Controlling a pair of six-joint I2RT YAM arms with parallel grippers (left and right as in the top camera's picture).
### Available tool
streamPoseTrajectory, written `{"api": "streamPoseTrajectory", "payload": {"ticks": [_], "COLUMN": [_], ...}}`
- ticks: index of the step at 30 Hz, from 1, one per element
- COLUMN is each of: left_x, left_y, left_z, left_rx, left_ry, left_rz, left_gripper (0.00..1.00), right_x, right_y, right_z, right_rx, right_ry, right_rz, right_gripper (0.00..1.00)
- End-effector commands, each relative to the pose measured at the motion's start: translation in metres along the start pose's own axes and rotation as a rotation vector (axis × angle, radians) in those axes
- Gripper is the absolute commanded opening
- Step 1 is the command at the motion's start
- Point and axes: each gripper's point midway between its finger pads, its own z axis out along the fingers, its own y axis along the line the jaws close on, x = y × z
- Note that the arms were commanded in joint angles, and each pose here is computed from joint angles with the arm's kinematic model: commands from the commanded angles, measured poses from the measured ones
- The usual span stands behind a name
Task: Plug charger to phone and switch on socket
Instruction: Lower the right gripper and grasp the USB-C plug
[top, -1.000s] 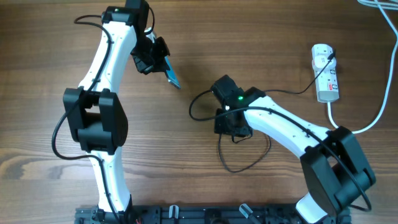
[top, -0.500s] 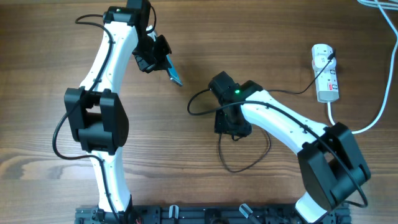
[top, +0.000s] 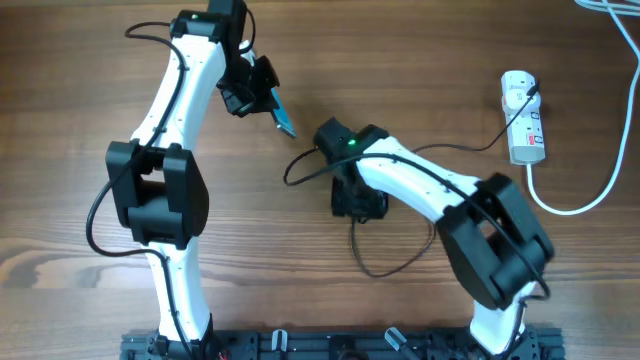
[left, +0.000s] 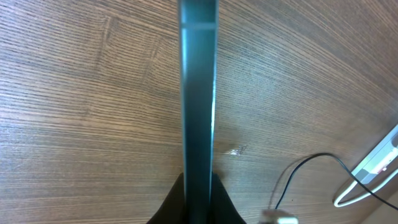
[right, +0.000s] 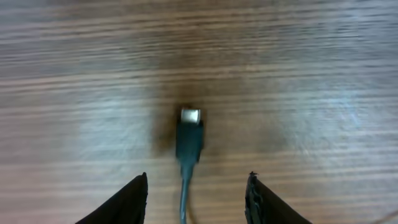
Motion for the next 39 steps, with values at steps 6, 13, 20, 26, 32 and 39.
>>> {"api": "streamPoseTrajectory", "payload": {"ticks": [6,13,20,26,32,39], "left_x": [0.002,0.0036,0.004,0.0039,0.004,0.0041], "left_y": [-0.0085,-0.0075,-0.0072,-0.0073,-0.0072,-0.0072], "left_z": [-0.0155,-0.0155,-0.0155,-0.0155,-0.0155,-0.0155], "left_rx": [0.02,0.016,0.015,0.016,0.015,0.015], "left_ry": [-0.027,-0.021,-0.02,-0.02,-0.02,-0.019], "left_rz": [0.008,0.005,0.004,0.005,0.004,0.004], "left_gripper": [0.04,0.04,0.04,0.04,0.04,0.04], "right_x": [-0.0023,-0.0024,-0.0031,0.0,0.0016,0.0016], "right_y": [0.004,0.0027,0.0005,-0.0014,0.0015,0.0015], "right_z": [0.0078,0.0097,0.0095,0.0095,0.0097,0.0097], "right_rx": [0.033,0.04,0.052,0.059,0.043,0.043], "right_ry": [-0.023,-0.02,-0.026,-0.013,-0.002,-0.002], "right_rz": [0.046,0.055,0.054,0.054,0.055,0.056], "right_gripper": [0.37,0.23,0.18,0.2,0.17,0.14]}}
